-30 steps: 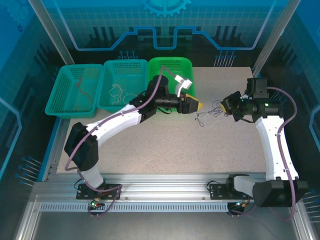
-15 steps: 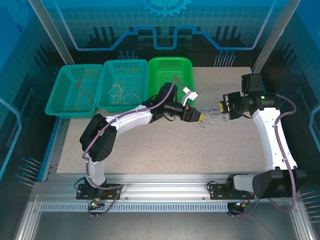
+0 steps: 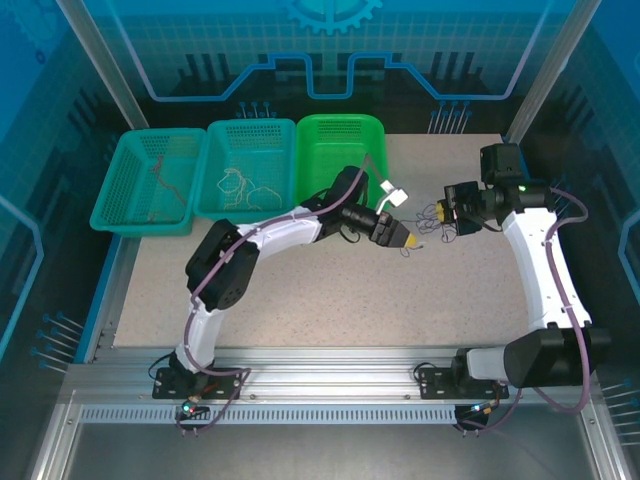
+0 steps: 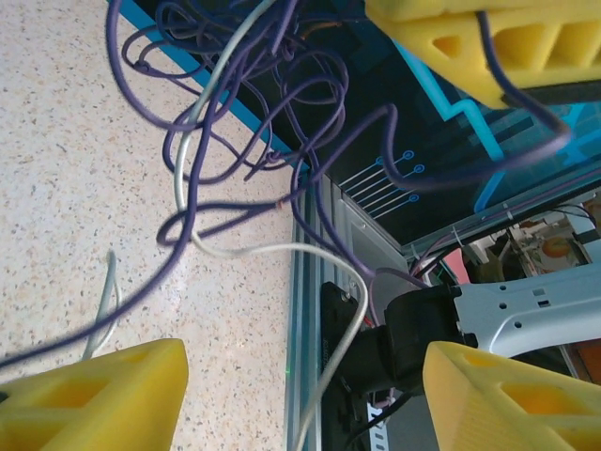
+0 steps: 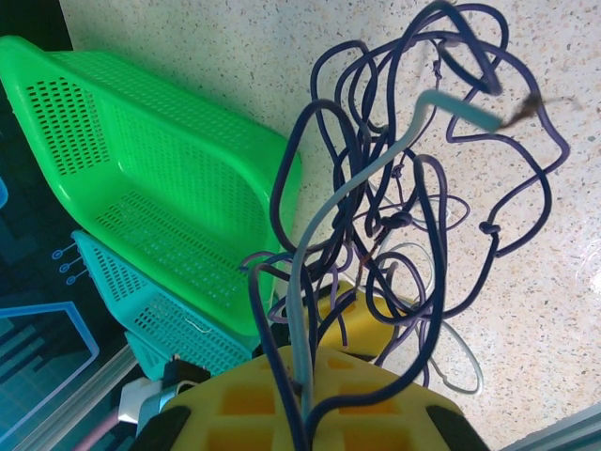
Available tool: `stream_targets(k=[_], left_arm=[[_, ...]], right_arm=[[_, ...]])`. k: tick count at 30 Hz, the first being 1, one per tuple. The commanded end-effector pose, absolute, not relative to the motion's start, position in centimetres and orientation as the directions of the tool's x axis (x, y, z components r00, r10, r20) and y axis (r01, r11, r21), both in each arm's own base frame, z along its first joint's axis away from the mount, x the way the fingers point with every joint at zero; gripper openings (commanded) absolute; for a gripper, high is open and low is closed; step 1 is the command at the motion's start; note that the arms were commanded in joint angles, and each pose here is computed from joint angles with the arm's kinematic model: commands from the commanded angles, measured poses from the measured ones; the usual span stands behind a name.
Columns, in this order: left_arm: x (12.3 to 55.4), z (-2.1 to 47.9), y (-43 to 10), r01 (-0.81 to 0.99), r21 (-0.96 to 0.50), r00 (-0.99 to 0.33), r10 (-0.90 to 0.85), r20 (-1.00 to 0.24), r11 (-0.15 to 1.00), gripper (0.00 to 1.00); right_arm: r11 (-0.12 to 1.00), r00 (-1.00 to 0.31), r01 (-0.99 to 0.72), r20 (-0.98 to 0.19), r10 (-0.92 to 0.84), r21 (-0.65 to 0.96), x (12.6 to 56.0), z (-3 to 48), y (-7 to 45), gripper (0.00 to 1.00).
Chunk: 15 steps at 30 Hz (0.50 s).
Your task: Untangle the cables
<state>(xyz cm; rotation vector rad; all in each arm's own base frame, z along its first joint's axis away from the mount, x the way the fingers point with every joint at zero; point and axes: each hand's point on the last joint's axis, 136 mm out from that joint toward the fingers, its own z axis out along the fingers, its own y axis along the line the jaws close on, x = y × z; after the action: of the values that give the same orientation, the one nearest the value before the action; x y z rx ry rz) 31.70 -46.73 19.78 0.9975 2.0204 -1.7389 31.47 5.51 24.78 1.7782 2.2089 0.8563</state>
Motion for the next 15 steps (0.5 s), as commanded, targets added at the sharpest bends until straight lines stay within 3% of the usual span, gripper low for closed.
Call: stream_targets(k=[1, 5, 8, 15], left_arm=[[30.8, 19.9, -48.0, 0.676, -0.735, -0.682, 0.338, -0.648, -0.046, 0.62], [30.4, 19.8, -48.4, 0.669, -0.742, -0.681, 0.353, -0.641, -0.057, 0.33], [30.0, 20.0, -48.0, 0.676, -0.735, -0.673, 0.359, -0.647, -0.058, 0.03], [32.3, 25.1, -44.1, 0.742, -0.67, -0.658, 0.226, -0.718, 0.032, 0.0]], right_arm=[[0.11, -0.276, 0.827, 0.228, 0.934, 0.551, 32.0, 25.9, 6.1, 0.0], [0.109, -0.264, 0.834, 0.218, 0.94, 0.541, 32.1, 25.5, 5.8, 0.0], [0.106, -0.251, 0.841, 0.21, 0.945, 0.531, 32.2, 24.9, 5.3, 0.0], [0.178, -0.245, 0.851, 0.073, 0.967, 0.495, 32.1, 22.9, 1.3, 0.0]])
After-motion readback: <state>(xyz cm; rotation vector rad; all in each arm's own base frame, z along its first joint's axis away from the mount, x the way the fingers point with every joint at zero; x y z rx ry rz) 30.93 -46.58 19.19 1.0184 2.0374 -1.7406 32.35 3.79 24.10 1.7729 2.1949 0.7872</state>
